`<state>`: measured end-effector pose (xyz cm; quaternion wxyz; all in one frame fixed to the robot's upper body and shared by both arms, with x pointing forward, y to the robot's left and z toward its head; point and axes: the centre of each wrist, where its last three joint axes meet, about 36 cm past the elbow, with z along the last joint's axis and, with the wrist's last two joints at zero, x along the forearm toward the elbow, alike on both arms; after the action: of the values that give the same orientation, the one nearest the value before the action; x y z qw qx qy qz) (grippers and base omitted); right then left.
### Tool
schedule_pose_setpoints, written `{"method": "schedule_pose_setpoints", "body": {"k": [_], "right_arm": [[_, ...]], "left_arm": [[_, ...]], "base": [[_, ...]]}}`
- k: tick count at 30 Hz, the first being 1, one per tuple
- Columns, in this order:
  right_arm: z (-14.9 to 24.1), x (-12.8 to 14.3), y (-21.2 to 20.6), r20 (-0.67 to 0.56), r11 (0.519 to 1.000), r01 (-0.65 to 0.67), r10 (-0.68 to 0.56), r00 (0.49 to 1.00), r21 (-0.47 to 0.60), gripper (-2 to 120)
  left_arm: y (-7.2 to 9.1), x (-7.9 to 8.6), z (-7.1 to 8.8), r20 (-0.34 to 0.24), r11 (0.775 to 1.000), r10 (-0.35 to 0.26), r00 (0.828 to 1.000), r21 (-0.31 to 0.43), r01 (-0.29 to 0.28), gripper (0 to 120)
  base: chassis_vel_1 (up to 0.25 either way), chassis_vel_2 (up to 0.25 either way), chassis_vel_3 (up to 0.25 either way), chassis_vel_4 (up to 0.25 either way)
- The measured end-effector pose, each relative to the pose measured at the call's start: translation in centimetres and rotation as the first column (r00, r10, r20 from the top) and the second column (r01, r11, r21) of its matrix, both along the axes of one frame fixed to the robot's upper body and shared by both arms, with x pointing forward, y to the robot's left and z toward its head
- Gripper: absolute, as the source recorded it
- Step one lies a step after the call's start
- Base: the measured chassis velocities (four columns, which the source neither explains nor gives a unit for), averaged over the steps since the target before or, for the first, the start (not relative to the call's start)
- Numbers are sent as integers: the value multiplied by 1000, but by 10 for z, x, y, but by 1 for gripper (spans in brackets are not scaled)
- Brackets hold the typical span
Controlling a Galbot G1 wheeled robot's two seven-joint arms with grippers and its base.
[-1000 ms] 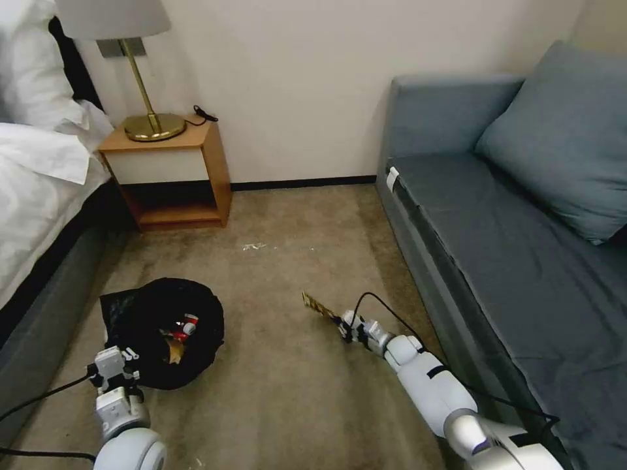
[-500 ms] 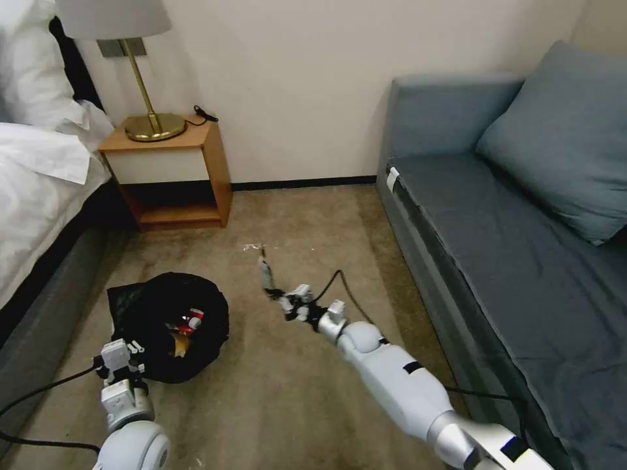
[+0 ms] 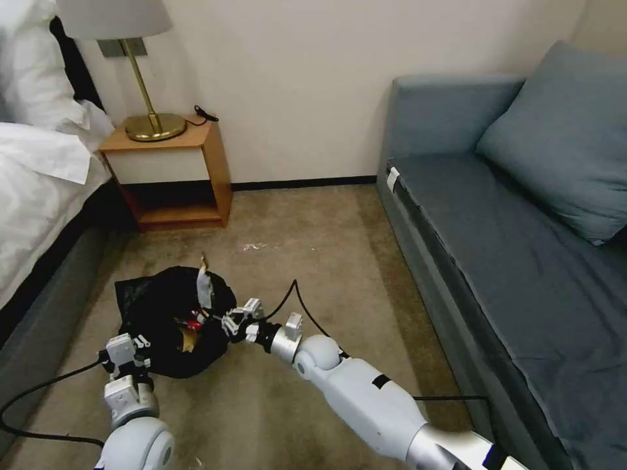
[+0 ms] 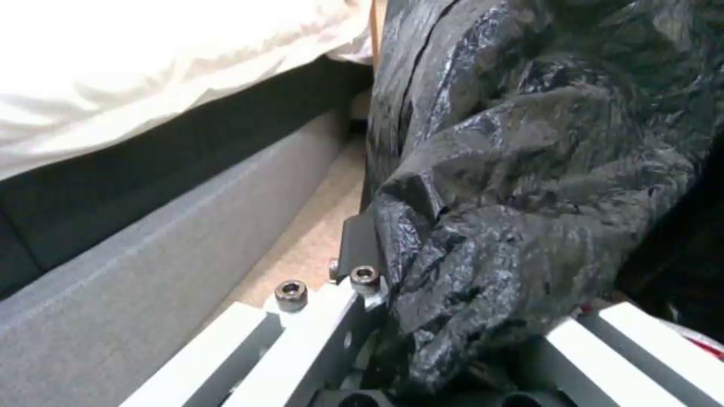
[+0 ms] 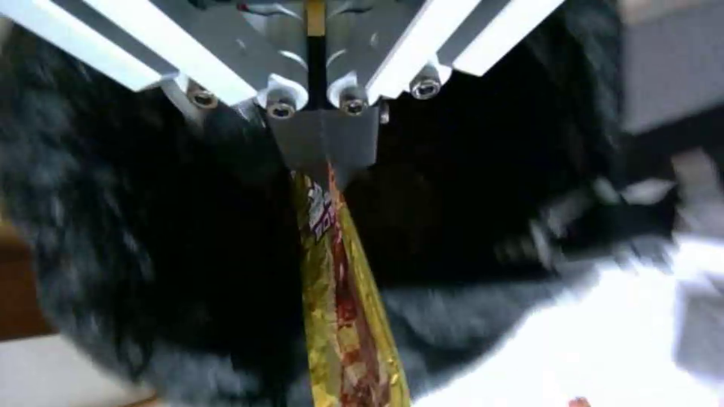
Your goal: Pick up the trash bin, then pick up the garbage on the floor and place it into the trash bin.
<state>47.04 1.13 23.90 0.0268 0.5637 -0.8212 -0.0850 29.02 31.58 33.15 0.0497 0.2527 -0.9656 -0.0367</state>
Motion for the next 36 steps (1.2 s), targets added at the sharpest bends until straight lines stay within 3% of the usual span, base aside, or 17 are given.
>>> {"method": "schedule_pose_setpoints", "body": {"k": [10, 13, 17, 20, 28, 31, 36], "right_arm": [[-16, -6, -11, 74, 990, 63, -54, 996, -125, 4], [-19, -9, -13, 86, 987, 81, -69, 994, -140, 19], [-20, -9, -16, 92, 986, 82, -69, 993, -146, 27], [-20, -9, -26, 99, 985, 88, -74, 992, -150, 44], [-18, -7, -41, 157, 989, 76, -56, 986, -130, 69], [-16, -7, -43, 187, 992, 69, -48, 981, -107, 85], [-1, -10, -44, 211, 997, 60, -49, 976, -47, 99]], "left_arm": [[-5, -8, 1, -4, 999, -24, 1000, -25, 24, 3], [-8, -8, 2, -1, 999, -31, 1000, -37, 30, 3], [-9, -7, 3, 0, 999, -32, 999, -39, 32, 3], [-8, -4, 2, 2, 999, -27, 1000, -43, 27, 3], [-5, 2, -4, -9, 998, -2, 1000, -63, 1, 3], [-6, 7, -6, -21, 994, 16, 1000, -106, -18, 3], [-3, 15, -8, -36, 984, 48, 998, -169, -54, 3]], "base": [[0, 0, 0, 0], [0, 0, 0, 0], [0, 0, 0, 0], [0, 0, 0, 0], [0, 0, 0, 0], [0, 0, 0, 0], [0, 0, 0, 0]]}}
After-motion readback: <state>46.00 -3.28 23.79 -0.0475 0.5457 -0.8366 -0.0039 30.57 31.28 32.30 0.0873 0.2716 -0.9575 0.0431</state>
